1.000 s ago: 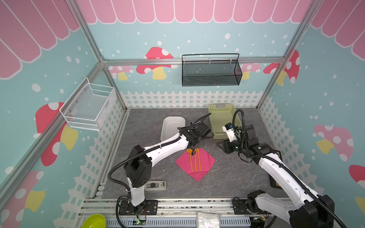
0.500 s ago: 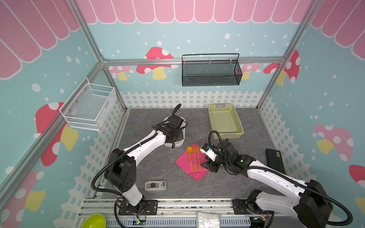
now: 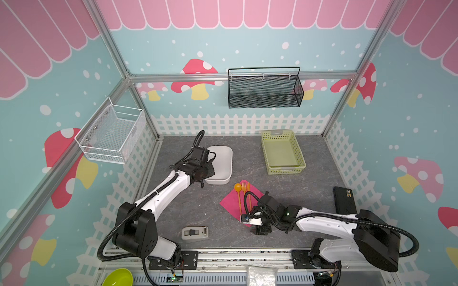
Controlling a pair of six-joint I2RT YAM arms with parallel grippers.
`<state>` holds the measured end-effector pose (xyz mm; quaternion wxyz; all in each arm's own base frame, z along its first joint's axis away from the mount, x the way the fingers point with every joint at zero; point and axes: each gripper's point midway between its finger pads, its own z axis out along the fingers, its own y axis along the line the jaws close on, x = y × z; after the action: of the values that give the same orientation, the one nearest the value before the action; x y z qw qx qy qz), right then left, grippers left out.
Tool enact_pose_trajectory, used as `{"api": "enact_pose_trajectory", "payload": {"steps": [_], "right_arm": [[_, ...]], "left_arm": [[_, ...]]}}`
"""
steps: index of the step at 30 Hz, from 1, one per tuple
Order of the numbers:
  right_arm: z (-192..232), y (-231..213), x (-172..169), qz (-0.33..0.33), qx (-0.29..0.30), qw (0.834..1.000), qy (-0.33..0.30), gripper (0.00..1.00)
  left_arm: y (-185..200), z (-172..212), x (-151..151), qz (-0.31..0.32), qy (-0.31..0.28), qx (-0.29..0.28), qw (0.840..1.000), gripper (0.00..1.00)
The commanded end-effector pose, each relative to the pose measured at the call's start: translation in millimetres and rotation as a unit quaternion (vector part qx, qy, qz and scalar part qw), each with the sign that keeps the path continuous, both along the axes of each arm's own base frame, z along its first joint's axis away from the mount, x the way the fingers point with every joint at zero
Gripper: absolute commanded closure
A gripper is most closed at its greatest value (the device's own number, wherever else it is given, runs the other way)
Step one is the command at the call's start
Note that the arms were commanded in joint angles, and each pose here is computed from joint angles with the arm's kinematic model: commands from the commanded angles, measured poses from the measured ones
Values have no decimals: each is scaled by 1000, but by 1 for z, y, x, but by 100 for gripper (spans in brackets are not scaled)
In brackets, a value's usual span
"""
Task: Place the utensils on the paper napkin and roll it up
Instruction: 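Raise the left gripper while the right gripper moves to the napkin corner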
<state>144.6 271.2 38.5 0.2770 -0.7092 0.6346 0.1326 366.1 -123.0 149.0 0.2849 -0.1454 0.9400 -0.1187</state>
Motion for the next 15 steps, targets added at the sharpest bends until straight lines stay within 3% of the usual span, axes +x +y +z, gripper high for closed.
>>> {"api": "enact_pose_trajectory", "payload": {"steps": [1,7,15], "right_arm": [[0,3,14,9,-4,997,-74,20],[1,5,32,-10,-14,990,-138,20],[6,7,40,-15,-10,986,-166,21]], "left_arm": [[-3,4,-2,-7,-12,-14,1000,75],[-9,0,-4,-11,-7,-36,999,75],[-16,-10,-24,-20,12,-57,998,74]]}}
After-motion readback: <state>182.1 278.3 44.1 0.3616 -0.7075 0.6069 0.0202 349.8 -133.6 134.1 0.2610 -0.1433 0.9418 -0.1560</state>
